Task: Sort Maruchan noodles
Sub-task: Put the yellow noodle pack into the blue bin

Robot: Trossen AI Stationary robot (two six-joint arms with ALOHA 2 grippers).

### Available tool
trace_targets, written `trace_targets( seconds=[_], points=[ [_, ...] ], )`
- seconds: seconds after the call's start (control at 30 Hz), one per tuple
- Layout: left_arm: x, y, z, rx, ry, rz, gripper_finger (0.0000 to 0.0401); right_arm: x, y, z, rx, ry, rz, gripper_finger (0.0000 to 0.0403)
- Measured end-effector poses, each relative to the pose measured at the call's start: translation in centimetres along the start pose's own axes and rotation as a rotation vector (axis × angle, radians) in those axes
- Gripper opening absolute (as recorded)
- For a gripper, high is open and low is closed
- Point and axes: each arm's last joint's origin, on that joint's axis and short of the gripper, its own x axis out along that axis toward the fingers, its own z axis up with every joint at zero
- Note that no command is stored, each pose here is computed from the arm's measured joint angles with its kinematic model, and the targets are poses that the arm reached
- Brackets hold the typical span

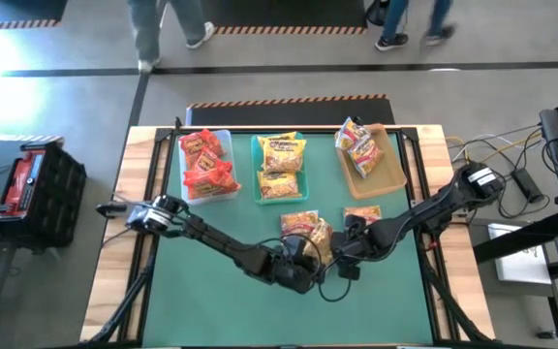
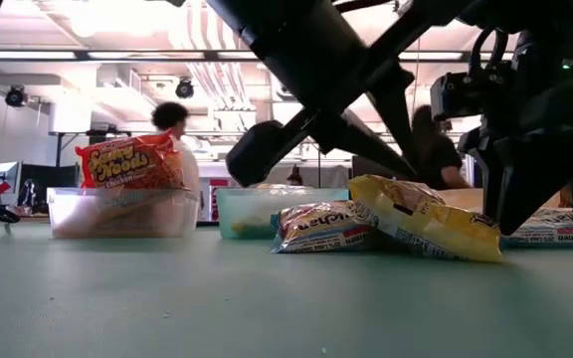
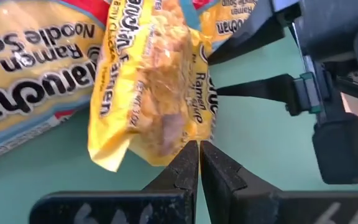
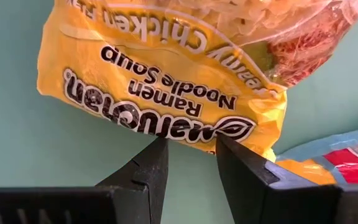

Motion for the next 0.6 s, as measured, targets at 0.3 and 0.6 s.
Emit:
trace_targets(
  seconds=[0.3,0.6],
  points=[
    [1.6,3.2,0.2,-0.014,-0.012,0.082,0.0000,-1.4,-0.3,-0.1,0.009,-0.009,0.038,0.0125],
    [2.3,6.1,-0.4,-0.070,0.006,0.128,0.0000,-4.3,-1.2,-0.3,0.027,-0.064,0.070,0.0125]
  ],
)
